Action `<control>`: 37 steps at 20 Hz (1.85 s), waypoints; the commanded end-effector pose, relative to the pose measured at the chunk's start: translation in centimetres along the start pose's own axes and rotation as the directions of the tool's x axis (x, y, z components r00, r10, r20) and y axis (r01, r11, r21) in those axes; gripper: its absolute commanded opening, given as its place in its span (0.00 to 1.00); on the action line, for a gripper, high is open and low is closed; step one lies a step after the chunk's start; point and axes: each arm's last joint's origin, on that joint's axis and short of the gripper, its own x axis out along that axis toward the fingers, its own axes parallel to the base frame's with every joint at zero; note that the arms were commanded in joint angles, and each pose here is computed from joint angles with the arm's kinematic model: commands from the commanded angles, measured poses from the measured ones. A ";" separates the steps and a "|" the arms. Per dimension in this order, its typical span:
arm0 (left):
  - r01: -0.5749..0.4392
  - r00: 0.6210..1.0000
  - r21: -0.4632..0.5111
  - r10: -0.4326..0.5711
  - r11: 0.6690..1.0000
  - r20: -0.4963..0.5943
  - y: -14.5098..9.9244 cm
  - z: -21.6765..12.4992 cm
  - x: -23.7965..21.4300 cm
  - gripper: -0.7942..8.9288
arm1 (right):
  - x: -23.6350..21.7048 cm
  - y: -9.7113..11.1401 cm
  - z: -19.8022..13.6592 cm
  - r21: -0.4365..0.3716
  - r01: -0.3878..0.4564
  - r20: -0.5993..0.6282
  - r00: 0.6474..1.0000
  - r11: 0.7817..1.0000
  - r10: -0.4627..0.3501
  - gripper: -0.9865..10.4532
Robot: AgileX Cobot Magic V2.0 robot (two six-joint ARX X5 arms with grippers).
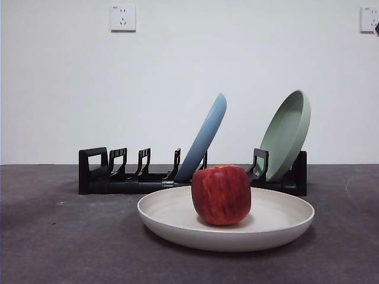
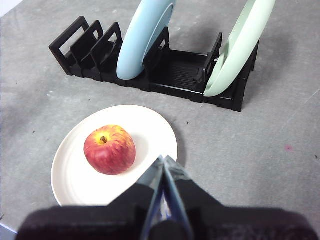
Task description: Take the yellow plate from the plate rack,put the plate on the table,take the apple from the table,put the apple in the plate
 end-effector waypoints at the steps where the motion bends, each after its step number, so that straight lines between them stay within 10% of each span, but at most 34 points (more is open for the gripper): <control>1: -0.072 0.993 -0.058 0.077 0.996 0.094 1.1 -0.3 -1.4 0.08 | 0.1 0.0 -0.1 0.011 0.005 0.001 1.000 1.000 -0.005 0.09; 9: -0.344 0.889 -0.094 0.356 0.934 0.288 3.2 -6.0 1.5 0.08 | 0.1 0.0 -0.1 0.011 0.004 0.001 1.000 1.000 -0.004 0.09; 22: -0.317 0.918 -0.123 0.337 0.941 0.212 3.6 -13.2 6.8 0.08 | 0.1 0.0 -0.1 0.011 0.004 0.001 1.000 1.000 -0.004 0.09; 37: -0.313 0.922 -0.124 0.332 0.942 0.198 3.6 -13.4 6.8 0.08 | 0.1 0.0 -0.1 0.011 0.004 0.001 1.000 1.000 -0.004 0.09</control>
